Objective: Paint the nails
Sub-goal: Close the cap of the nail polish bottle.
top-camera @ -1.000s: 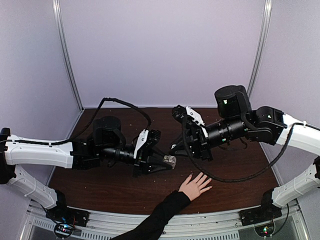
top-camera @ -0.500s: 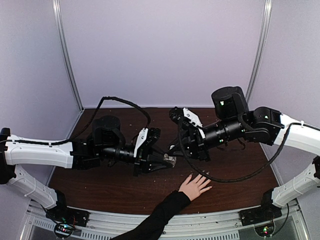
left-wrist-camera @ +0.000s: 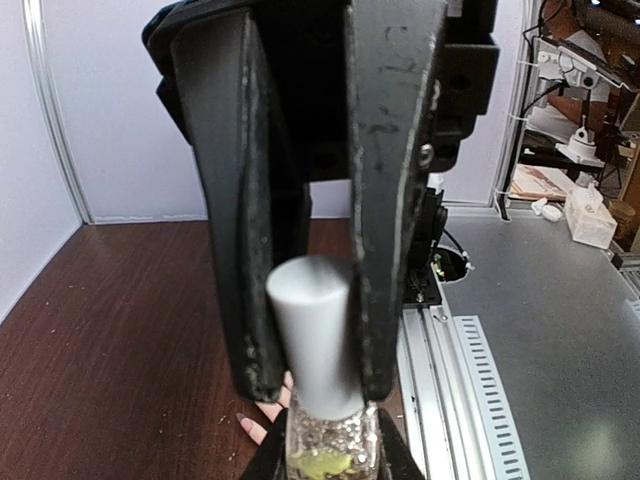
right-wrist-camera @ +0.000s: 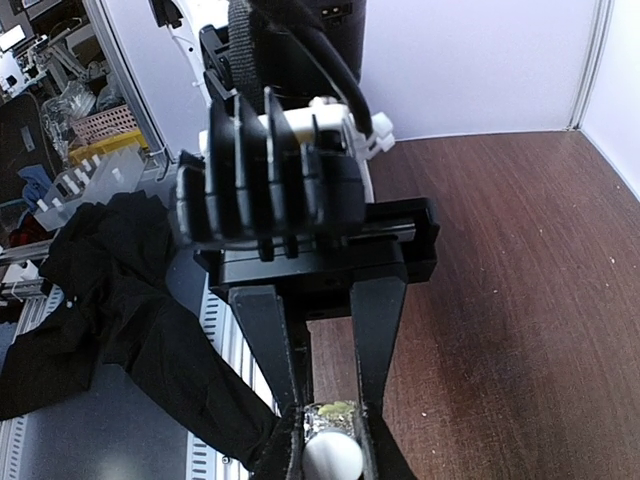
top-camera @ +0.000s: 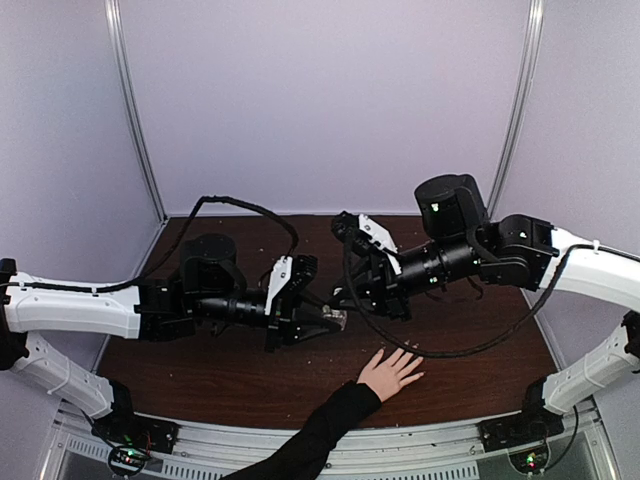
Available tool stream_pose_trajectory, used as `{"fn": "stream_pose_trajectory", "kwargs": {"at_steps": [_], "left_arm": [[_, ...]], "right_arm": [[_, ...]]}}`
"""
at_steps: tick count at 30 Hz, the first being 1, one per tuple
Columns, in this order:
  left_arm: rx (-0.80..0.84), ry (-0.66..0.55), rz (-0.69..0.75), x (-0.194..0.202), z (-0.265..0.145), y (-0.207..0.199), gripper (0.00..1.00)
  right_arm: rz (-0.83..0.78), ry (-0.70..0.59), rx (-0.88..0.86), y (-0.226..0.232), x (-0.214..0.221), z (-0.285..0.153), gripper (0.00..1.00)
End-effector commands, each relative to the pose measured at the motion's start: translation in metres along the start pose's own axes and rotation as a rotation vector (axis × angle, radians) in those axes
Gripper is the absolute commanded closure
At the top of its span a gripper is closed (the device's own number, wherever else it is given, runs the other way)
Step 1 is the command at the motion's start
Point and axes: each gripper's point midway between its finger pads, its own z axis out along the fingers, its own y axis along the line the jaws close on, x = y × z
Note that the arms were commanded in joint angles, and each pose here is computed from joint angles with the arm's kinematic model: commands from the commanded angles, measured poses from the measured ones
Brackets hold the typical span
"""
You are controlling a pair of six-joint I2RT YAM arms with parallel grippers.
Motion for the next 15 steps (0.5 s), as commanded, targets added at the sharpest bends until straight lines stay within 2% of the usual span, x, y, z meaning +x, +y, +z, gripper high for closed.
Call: {"fn": "stream_pose_trajectory", "kwargs": {"at_steps": [1,10,15], "left_arm": [[-0.132,-0.178,0.091,-0.057,-0.013,0.018,1.0],[-0.342,-0.217,0.058,-0.066,-0.023,0.053,1.0],[-0.381,-0.236,0.05,-0.068,-0.024,0.06,1.0]], "right_arm": [[0.074,0.073,0.009,-0.005,0.023,0.017,1.0],[0.168,0.092,0.168,-0.036,0.031,0.026,1.0],[0.184,0.086,0.194,-0.042,0.031,0.029,0.98]]}}
